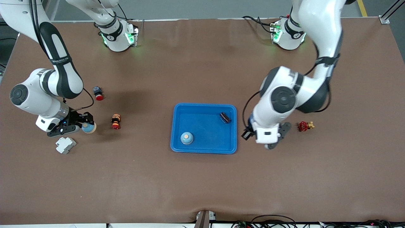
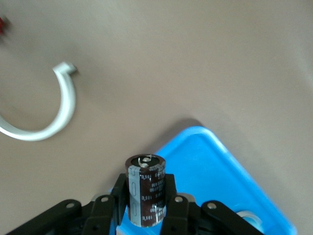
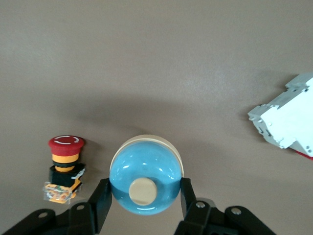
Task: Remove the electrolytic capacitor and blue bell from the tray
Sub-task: 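Carry the bell with the right gripper while the left gripper carries the capacitor, then release the bell with the right gripper while the left gripper releases the capacitor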
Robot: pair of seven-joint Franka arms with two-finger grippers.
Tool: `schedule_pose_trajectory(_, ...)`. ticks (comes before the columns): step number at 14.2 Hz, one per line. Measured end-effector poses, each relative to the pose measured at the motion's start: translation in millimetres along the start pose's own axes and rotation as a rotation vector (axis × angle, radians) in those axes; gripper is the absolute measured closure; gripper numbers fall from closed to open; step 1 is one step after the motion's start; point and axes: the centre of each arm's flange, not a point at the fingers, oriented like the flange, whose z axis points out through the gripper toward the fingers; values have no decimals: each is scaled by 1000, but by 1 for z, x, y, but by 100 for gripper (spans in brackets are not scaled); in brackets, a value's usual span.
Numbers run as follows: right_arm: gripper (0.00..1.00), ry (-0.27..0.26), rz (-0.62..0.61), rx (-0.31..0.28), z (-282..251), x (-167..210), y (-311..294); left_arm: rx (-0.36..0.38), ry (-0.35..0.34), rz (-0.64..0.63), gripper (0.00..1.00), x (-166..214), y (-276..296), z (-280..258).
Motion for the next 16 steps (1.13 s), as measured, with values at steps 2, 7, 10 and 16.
schedule_pose_trajectory(2,38,9,8,-7,7,-8,3,25,-24,115,66,23,-43,-11)
schedule_pose_trajectory(7,38,19,21,-18,20,-24,10,83,-78,324,66,68,-139,2)
schedule_pose_trajectory(10,38,13,23,-20,34,-31,9,114,-37,354,66,92,-162,31)
schedule_pose_trajectory(16,38,14,25,-27,55,-33,10,164,-17,410,66,107,-164,140)
